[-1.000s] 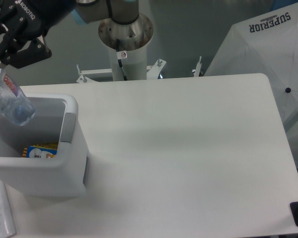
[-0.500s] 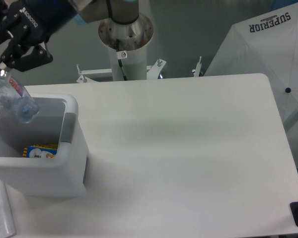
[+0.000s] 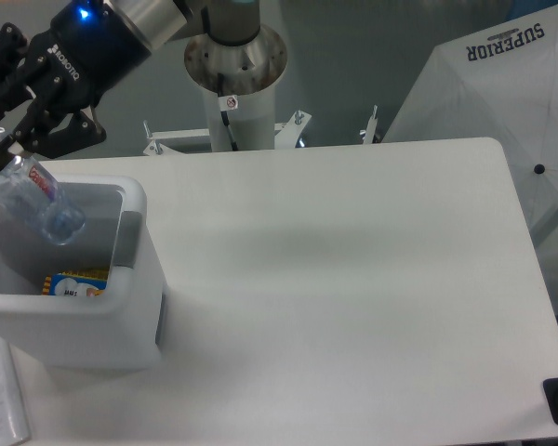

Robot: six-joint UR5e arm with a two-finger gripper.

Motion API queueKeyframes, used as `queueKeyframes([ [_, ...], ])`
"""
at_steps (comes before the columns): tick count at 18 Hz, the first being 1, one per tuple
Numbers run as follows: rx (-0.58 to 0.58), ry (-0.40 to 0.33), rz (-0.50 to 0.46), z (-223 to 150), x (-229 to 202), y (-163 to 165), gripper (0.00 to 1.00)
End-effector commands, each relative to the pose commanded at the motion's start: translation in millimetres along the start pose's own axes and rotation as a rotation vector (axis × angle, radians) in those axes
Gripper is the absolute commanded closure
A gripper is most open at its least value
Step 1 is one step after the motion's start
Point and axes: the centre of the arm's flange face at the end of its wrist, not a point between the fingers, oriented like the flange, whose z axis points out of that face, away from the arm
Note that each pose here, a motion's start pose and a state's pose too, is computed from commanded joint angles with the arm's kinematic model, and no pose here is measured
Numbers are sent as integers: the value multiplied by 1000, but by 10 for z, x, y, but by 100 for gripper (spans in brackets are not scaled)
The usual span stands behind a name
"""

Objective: Place the trash in the trash can
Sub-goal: 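Carry the bottle over the trash bin and open the gripper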

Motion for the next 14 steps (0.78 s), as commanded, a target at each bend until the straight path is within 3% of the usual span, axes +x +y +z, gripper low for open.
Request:
queueKeyframes([
  [2,1,0,3,1,-5,-3,80],
  [4,-2,2,11,25,-43,25,70],
  [5,-5,4,34,52,-81,60,49],
  [8,-19,11,76,121,-141,204,2],
  [14,-35,-8,96,102,-158,219,0],
])
